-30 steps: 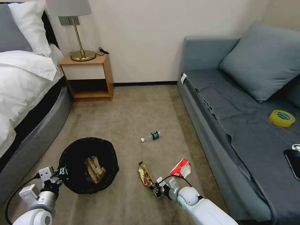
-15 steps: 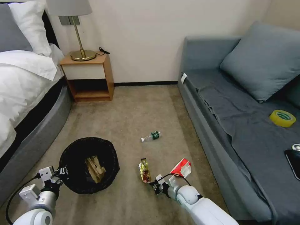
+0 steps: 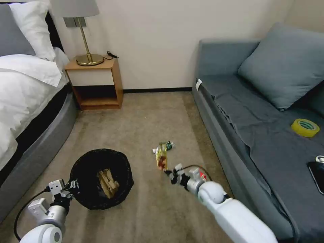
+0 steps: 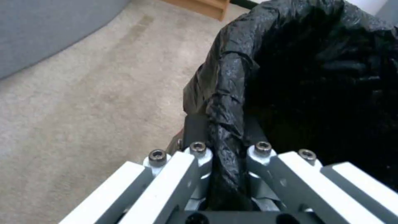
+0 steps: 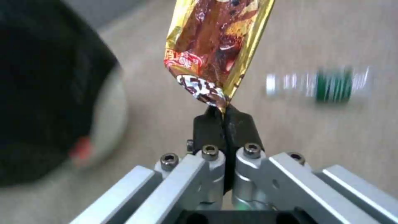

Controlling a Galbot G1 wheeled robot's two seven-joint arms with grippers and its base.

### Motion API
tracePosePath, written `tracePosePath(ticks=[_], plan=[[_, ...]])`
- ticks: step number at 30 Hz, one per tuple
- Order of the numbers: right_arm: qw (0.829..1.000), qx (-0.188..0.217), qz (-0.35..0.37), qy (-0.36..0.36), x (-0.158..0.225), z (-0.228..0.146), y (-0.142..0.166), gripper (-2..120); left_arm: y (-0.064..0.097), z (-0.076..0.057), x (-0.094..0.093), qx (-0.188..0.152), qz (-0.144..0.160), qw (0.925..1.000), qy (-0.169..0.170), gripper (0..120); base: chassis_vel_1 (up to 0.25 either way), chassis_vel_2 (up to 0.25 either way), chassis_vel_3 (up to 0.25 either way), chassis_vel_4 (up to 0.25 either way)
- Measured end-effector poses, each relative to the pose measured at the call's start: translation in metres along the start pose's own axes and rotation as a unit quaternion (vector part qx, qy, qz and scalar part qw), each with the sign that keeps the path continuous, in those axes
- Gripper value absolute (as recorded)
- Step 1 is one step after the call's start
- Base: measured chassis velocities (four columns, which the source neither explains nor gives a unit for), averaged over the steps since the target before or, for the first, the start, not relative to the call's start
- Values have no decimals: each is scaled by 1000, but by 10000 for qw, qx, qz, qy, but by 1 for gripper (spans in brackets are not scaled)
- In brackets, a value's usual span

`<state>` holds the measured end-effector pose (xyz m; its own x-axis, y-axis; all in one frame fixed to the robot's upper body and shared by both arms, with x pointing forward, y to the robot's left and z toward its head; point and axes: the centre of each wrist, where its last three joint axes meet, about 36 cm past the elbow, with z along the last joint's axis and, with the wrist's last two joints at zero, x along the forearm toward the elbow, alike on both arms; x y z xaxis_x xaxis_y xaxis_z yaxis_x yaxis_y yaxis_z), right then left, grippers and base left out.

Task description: Pick up the trash bin, then pick up the garbage on the floor and place it into the trash bin.

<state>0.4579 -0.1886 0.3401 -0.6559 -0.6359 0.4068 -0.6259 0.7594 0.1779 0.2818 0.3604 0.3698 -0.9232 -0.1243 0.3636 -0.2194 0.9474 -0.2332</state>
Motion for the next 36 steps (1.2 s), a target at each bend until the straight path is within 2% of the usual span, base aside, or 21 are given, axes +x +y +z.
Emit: tracePosePath(ticks=[2, 3, 6, 8, 10, 12, 15, 23, 36], plan=[[9995, 104, -146, -254, 13, -27, 7, 0, -6, 0, -1, 9, 53, 10000, 16, 4, 0, 0, 0, 0], [9995, 104, -146, -254, 13, -27, 7, 0, -6, 0, -1, 9, 53, 10000, 16, 4, 0, 0, 0, 0], [9969, 247, -509, -549, 34, -63, 31, 0, -16, 1, -2, -4, 156, 9999, 50, 4, 0, 0, 0, 0], [9963, 260, -582, -569, 37, -68, 36, 0, -18, 1, -2, -6, 174, 9998, 54, 4, 0, 0, 0, 0], [9939, 305, -868, -616, 47, -81, 58, 0, -23, 2, -2, -12, 231, 9997, 74, 4, 0, 0, 0, 0], [9929, 323, -957, -621, 50, -84, 65, 0, -24, 2, -2, -15, 244, 9997, 81, 4, 0, 0, 0, 0], [9852, 527, -1508, -626, 60, -94, 102, 0, -29, 3, 0, -27, 284, 9995, 100, 4, 0, 0, 0, 0], [9702, 859, -2236, -370, 52, -97, 150, 0, -38, 6, 4, -3, 370, 9992, 150, 4, 0, 0, 0, 0], [9667, 961, -2358, 257, 2, -69, 167, 0, -38, 7, 11, 12, 420, 9990, 163, 4, 0, 0, 0, 0]])
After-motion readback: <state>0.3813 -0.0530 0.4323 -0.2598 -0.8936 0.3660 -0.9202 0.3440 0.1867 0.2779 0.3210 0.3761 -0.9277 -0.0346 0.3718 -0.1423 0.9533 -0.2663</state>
